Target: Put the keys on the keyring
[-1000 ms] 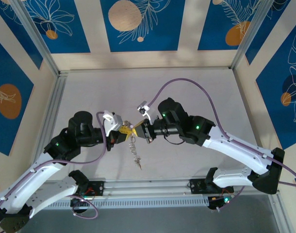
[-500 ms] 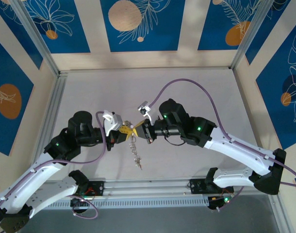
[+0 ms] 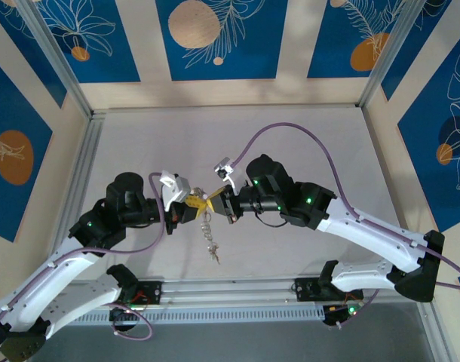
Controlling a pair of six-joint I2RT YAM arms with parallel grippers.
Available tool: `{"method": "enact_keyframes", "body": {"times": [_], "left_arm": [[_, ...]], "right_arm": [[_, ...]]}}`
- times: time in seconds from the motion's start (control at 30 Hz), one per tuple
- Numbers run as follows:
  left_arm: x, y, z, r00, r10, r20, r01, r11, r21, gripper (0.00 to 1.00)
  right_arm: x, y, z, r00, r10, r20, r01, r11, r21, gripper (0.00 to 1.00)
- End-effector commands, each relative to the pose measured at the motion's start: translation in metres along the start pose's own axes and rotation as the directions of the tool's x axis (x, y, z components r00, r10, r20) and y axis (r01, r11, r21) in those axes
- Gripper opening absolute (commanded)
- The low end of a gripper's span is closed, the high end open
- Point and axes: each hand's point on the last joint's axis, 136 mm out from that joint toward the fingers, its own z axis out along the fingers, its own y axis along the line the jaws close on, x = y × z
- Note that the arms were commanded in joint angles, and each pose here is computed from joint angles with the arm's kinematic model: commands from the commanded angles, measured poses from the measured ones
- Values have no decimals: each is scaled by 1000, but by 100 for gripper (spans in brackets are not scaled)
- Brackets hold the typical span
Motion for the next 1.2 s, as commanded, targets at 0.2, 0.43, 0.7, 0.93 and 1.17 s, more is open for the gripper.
{"method": "enact_keyframes", "body": {"times": [0.2,0.43,0.7,0.93,1.17], "left_arm": [[-42,-43,-13,981,90,172,-124,972,198,0],[-47,-46,-14,978,92,186,-132,968,212,0],[-48,-45,-12,978,87,188,-128,968,217,0],[-47,-44,-12,978,97,185,-135,969,207,0],[-44,-44,-17,978,120,168,-151,972,183,0]], "right_arm": [[9,-36,9,1000,20,-12,-18,987,159,0],[14,-41,14,999,30,-26,-25,985,171,0],[20,-44,16,998,45,-35,-38,986,165,0],[21,-47,13,998,52,-30,-46,985,169,0],[22,-53,4,997,75,-12,-72,982,174,0]]}}
